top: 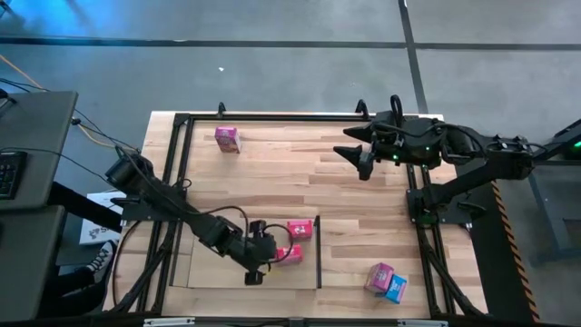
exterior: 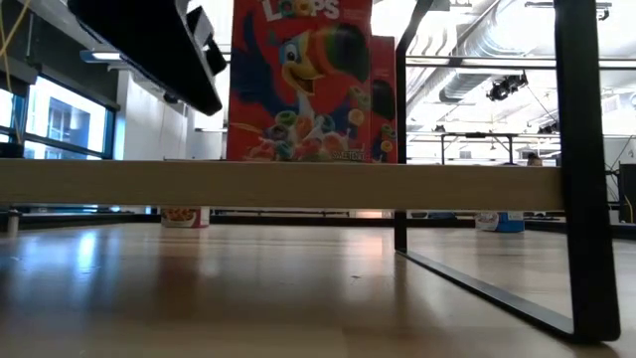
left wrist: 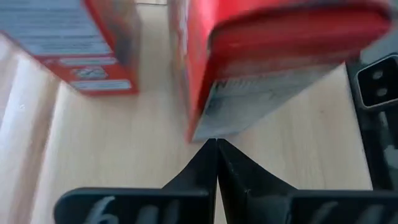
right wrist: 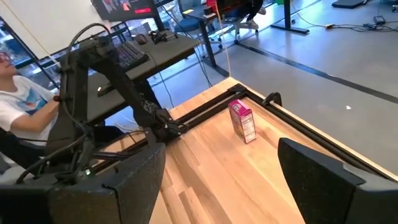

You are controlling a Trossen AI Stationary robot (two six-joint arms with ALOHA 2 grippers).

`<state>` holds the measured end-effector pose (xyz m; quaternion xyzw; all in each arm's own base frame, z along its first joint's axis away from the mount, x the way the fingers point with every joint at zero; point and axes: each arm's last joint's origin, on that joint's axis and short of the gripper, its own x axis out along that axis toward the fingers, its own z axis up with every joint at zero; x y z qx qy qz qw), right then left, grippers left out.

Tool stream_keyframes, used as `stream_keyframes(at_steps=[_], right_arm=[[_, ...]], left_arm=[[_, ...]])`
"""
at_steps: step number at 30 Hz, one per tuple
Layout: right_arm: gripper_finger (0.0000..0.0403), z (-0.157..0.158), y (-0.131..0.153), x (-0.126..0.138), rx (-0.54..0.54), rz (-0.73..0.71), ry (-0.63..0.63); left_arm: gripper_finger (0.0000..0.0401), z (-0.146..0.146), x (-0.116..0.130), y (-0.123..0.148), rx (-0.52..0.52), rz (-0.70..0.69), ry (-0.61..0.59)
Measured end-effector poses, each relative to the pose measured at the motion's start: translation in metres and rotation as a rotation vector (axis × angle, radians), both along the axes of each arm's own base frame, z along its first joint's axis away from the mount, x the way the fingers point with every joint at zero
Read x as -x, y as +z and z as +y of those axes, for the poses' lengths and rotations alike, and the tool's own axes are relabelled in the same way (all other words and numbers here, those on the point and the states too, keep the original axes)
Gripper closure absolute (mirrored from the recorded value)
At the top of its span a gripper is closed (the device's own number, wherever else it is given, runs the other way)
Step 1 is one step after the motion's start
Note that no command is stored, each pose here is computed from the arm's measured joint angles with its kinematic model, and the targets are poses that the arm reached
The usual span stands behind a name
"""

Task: Stack cereal on shelf
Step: Adjust the red cereal boxes on the shelf to be aligned together, then put the top blue cereal box on the shelf

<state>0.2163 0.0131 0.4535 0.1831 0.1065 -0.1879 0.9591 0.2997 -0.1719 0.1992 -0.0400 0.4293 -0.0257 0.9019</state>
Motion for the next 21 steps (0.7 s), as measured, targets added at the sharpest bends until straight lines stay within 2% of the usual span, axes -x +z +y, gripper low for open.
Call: stream_keyframes(at_steps=[6, 15, 21], right_arm=[[0.0100, 0.000, -0.001, 0.000, 0.010, 0.014, -0.003], [0.0100, 0.000, -0.001, 0.000, 0.020, 0.017, 0.000], [0.0100, 0.000, -0.001, 0.000, 0.027, 0.019, 0.001]], left_arm=[[0.0401, 0.000, -0.011, -0.001, 0.050, -0.066, 0.007], [0.0401, 0.017, -0.023, 0.002, 0.042, -0.102, 0.042], [0.0401, 0.021, -0.017, 0.009, 0.050, -0.072, 0.025]])
